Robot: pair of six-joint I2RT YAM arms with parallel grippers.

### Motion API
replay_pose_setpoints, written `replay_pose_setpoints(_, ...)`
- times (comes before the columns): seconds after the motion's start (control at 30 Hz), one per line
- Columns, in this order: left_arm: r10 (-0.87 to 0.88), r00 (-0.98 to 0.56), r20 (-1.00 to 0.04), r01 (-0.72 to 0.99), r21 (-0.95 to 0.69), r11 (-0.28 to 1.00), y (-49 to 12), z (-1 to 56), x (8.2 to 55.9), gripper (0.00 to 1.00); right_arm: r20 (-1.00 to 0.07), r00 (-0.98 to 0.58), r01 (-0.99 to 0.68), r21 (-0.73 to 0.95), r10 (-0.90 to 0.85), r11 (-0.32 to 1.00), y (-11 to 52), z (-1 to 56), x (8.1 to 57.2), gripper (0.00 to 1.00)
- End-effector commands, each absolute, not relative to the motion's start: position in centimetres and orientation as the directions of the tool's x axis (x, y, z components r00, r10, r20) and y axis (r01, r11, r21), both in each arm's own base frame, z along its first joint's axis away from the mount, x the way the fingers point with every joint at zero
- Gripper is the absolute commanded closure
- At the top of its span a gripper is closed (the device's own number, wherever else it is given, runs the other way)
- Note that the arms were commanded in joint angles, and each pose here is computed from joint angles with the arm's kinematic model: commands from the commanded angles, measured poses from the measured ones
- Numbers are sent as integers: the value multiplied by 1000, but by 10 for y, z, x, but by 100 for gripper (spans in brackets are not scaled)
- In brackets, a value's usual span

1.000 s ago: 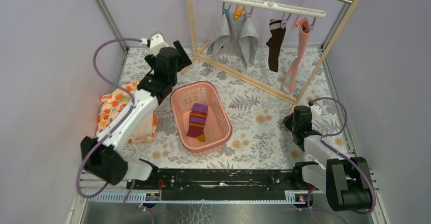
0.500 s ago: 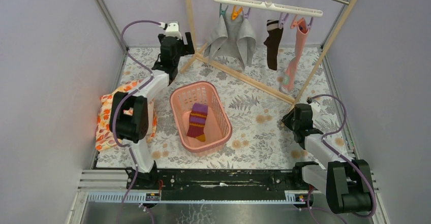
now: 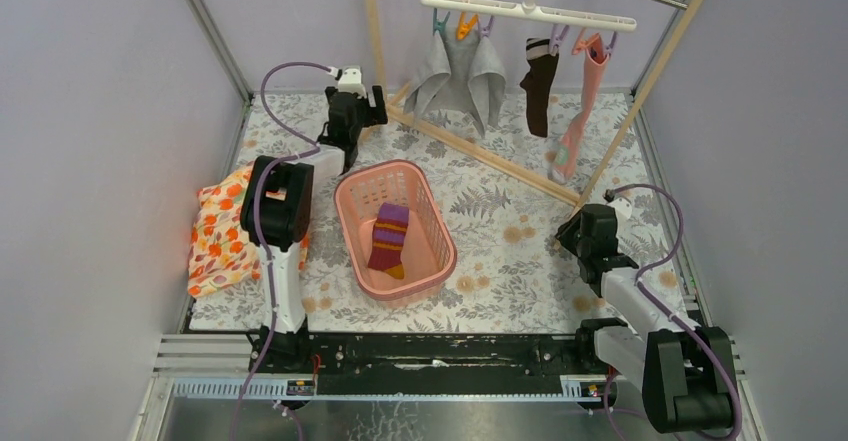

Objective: Clip the socks to the hanger
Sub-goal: Adjust the clothesline at the center of the board.

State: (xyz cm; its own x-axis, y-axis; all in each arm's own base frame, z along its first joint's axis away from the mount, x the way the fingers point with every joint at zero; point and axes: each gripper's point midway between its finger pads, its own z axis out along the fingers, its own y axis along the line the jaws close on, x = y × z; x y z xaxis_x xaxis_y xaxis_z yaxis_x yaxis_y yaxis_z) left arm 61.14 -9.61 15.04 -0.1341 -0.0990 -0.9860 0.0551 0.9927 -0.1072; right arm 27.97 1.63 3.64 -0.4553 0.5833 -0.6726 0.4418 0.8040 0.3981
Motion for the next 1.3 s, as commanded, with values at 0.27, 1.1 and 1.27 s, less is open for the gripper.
replay_pose_setpoints(0.27, -15, -422, -906, 45, -37, 998, -81, 105, 609, 10, -731, -397, 394, 411, 555, 822, 13, 65, 285, 65)
replay_pose_setpoints(1.1, -137, -768, -626, -52, -152, 987, -83, 13, 597, 94, -736, -385, 407, 406, 557, 818, 9, 60, 278, 65)
replay_pose_setpoints(1.27, -175, -779, -602, -75, -188, 979, -86, 12, 582, 100, -737, -388, 397, 407, 553, 822, 11, 62, 279, 63)
